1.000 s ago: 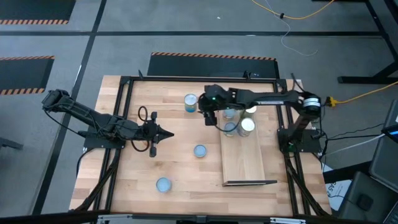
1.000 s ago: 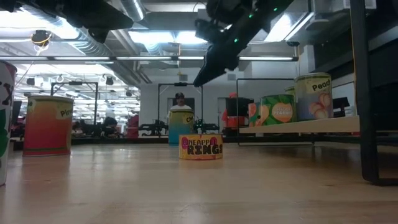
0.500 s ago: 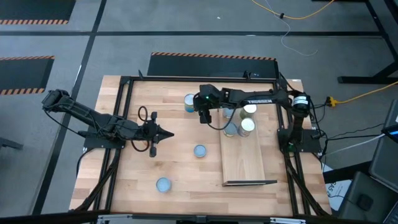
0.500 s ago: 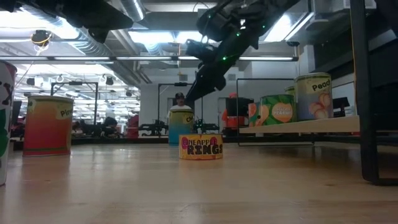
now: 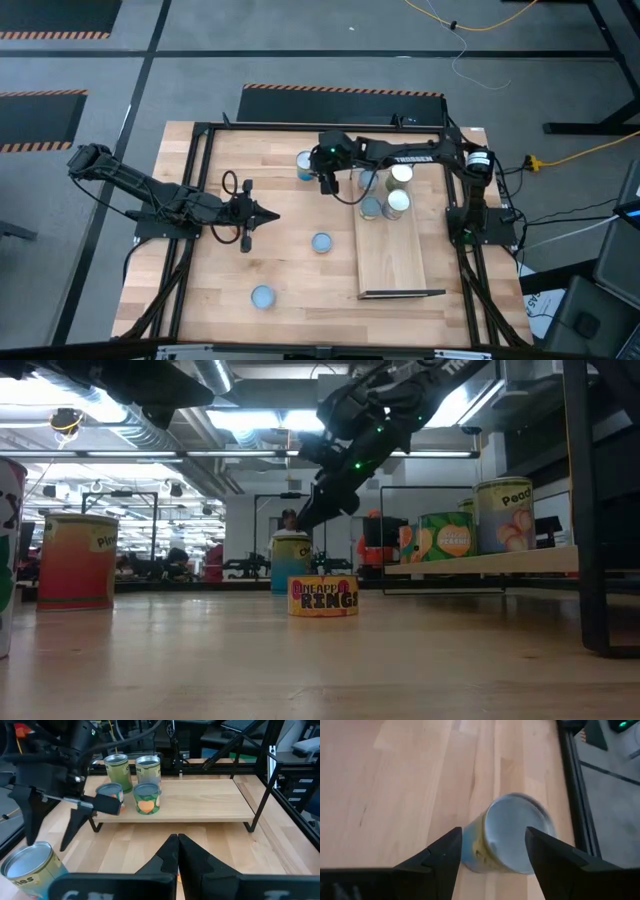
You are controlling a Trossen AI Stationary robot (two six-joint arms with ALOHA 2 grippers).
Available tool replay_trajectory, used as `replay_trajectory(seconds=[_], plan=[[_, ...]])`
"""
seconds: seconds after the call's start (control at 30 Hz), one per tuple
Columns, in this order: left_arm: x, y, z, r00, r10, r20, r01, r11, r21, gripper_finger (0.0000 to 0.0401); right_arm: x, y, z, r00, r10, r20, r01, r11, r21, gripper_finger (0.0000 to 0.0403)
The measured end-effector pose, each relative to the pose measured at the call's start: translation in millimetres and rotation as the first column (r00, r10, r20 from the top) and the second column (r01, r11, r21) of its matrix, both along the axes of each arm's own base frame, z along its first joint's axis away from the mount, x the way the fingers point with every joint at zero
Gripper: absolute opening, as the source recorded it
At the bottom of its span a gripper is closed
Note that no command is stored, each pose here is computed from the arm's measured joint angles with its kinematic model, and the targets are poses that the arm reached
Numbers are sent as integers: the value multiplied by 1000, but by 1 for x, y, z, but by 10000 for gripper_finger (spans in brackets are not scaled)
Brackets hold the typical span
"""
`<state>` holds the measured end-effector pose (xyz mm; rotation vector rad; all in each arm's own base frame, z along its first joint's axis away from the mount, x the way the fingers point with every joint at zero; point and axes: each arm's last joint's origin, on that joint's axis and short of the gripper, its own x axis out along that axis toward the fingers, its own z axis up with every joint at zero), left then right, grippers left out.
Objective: Pick and place cans onto a shelf
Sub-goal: Put the canned cherries on the shelf
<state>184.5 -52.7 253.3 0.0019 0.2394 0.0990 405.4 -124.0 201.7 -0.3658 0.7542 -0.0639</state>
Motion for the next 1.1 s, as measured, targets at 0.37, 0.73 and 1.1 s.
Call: replay_trajectory(seconds=[0.37,0.73,1.1], plan=[[0,0,0,1000,0,0,0,1000,0,1,2,-2,-12,1000,9,-22,-8,1000,21,219],[0,0,0,1000,-1,0,1,1000,-1,1,1,-7,-16,999,-3,-38,4,1000,28,179],[0,0,0,1000,0,0,0,1000,-1,1,1,-6,-16,999,-4,-43,5,1000,29,122]])
